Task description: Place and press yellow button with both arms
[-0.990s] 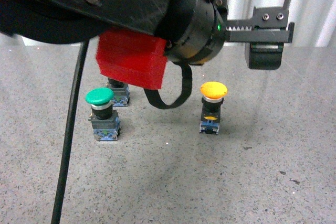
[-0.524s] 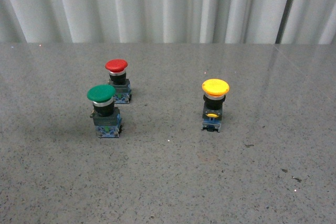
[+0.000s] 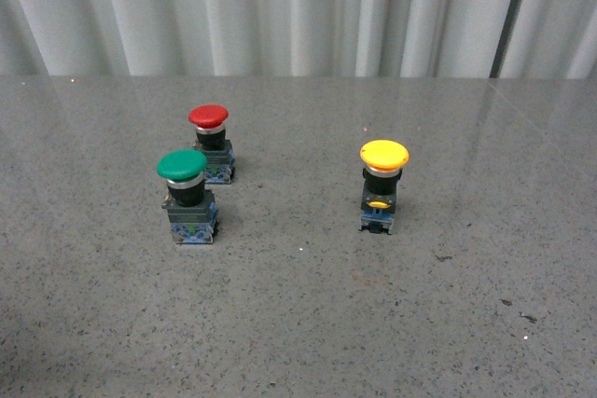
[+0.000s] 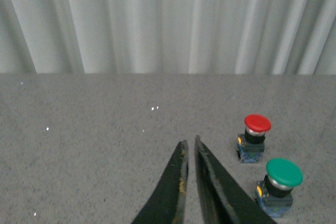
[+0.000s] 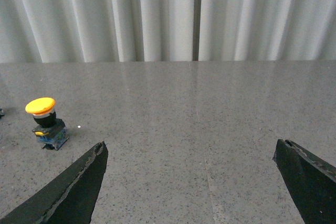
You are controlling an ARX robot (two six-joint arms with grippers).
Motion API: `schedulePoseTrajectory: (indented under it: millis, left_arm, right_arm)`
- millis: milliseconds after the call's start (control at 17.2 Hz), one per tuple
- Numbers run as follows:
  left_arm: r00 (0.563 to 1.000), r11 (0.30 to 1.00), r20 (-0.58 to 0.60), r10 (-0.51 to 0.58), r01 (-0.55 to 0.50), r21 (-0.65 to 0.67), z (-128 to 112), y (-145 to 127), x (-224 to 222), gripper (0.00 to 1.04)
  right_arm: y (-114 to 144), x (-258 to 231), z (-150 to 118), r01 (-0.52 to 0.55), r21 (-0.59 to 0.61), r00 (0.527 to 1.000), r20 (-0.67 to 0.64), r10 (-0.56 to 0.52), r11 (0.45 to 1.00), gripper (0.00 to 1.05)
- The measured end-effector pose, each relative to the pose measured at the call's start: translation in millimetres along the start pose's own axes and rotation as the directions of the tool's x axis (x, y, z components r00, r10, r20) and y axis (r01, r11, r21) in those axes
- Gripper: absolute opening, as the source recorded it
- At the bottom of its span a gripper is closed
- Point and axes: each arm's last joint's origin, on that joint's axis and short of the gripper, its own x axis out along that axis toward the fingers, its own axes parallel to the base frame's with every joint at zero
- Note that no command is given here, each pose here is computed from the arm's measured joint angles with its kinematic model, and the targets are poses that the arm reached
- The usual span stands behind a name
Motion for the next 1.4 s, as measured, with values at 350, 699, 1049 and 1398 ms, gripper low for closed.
schedulePoseTrajectory:
  millis: [350, 699, 1049, 1398]
  left_arm:
    - [1.000, 1.000, 0.011, 0.003, -0.003, -0.006, -29, 16, -26, 0.02]
    - [1.000, 1.000, 0.013, -0.004, 0.004, -0.006, -44, 15, -42, 0.02]
    - [1.000, 1.000, 0.026, -0.004, 0.004, -0.006, -54, 15, -52, 0.02]
    - [0.999, 1.000, 0.033, -0.004, 0.004, -0.006, -54, 15, -60, 0.02]
  right_arm:
    - [0, 0, 0, 0.000, 0.000, 1.000, 0.000, 0.000, 1.000, 0.98]
    - [0, 0, 0, 0.000, 0.000, 1.000, 0.000, 0.000, 1.000, 0.98]
    - [0, 0, 0, 0.000, 0.000, 1.000, 0.000, 0.000, 1.000, 0.98]
    - [0, 0, 0, 0.000, 0.000, 1.000, 0.000, 0.000, 1.000, 0.98]
